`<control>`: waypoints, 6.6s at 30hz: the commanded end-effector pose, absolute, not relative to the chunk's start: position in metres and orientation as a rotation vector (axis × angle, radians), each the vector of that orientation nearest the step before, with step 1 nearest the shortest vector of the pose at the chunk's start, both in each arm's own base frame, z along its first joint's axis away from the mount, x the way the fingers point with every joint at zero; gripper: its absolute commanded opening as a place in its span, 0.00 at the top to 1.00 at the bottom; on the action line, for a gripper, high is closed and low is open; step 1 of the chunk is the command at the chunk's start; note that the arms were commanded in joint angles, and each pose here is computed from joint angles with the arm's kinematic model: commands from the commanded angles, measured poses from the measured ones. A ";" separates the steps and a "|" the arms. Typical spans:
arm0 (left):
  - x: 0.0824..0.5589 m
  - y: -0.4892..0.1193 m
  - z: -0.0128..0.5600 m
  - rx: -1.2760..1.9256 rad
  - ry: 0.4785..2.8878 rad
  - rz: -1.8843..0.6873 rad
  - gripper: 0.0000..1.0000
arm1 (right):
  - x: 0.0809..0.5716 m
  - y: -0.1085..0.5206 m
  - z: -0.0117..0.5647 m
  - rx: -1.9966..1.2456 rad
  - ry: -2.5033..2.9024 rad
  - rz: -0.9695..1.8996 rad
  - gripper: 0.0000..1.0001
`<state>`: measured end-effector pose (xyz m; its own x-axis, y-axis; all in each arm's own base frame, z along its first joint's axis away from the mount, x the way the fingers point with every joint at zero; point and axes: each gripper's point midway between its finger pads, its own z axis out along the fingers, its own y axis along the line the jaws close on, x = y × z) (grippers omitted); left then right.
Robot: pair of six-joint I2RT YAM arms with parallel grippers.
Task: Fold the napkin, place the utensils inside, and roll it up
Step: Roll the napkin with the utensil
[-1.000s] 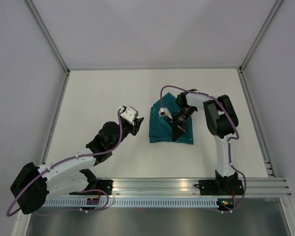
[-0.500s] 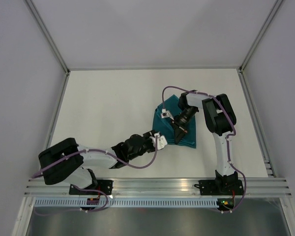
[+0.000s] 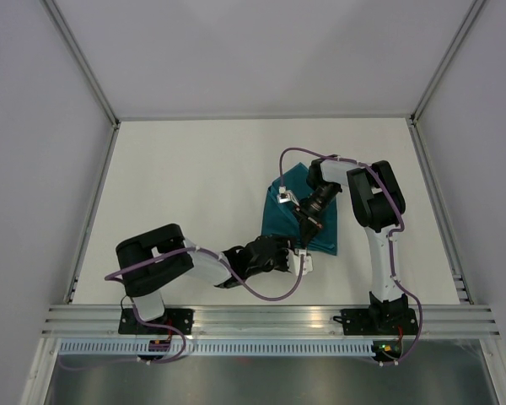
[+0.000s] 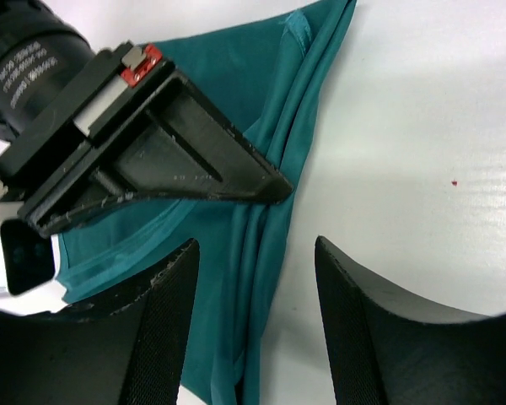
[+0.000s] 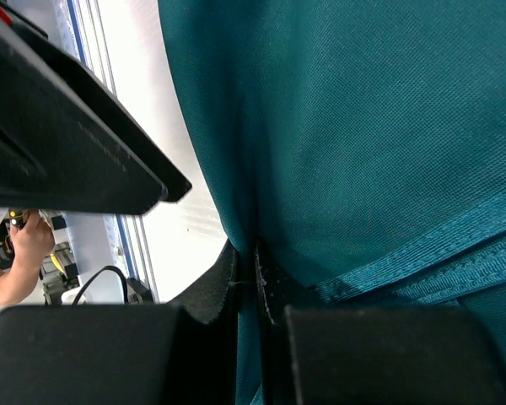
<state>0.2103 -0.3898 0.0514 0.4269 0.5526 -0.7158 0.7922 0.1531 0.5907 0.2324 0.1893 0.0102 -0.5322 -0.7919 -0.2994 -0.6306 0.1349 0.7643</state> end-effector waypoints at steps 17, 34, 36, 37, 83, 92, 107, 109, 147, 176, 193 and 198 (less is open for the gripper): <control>0.221 -0.410 0.025 1.684 1.286 -0.334 0.39 | 0.258 0.171 -0.033 1.659 -2.236 -1.211 0.95; 0.220 -0.392 -0.014 1.761 1.508 -0.388 0.59 | 0.257 0.171 -0.032 1.656 -2.223 -1.217 0.96; 0.215 -0.389 -0.021 1.782 1.542 -0.403 0.65 | 0.257 0.171 -0.032 1.657 -2.221 -1.218 0.96; 0.215 -0.390 -0.021 1.777 1.555 -0.410 0.71 | 0.257 0.171 -0.031 1.658 -2.222 -1.218 0.96; 0.182 -0.384 -0.006 1.361 2.204 -1.553 0.98 | 0.298 0.133 0.099 2.302 -2.989 -1.061 0.48; 0.190 -0.384 -0.010 1.267 2.276 -1.659 0.98 | 0.253 0.174 0.065 2.708 -2.745 -0.760 0.43; 0.196 -0.384 -0.018 1.214 2.328 -1.666 0.98 | 0.213 0.208 0.036 2.828 -2.477 -0.744 0.43; 0.197 -0.383 -0.018 1.212 2.328 -1.665 0.98 | 0.213 0.209 0.031 2.822 -2.468 -0.721 0.44; 0.285 -0.364 0.040 0.796 2.159 -1.294 0.66 | 0.176 0.189 -0.010 2.046 -2.172 -1.193 0.85; 0.217 -0.361 0.103 1.137 1.395 -0.418 0.44 | 0.201 0.186 -0.017 1.683 -2.171 -1.362 0.85; 0.180 -0.403 0.031 1.546 1.203 -0.237 0.38 | 0.203 0.186 -0.018 1.664 -2.179 -1.361 0.86; 0.171 -0.401 0.013 1.655 1.219 -0.247 0.49 | 0.204 0.186 -0.018 1.661 -2.182 -1.361 0.86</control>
<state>0.1798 -0.4009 0.0306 0.4214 0.5545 -0.7176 0.7971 0.1510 0.5847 0.1834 0.1930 0.0106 -0.5162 -0.7756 -0.3632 -0.6335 0.0604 0.7714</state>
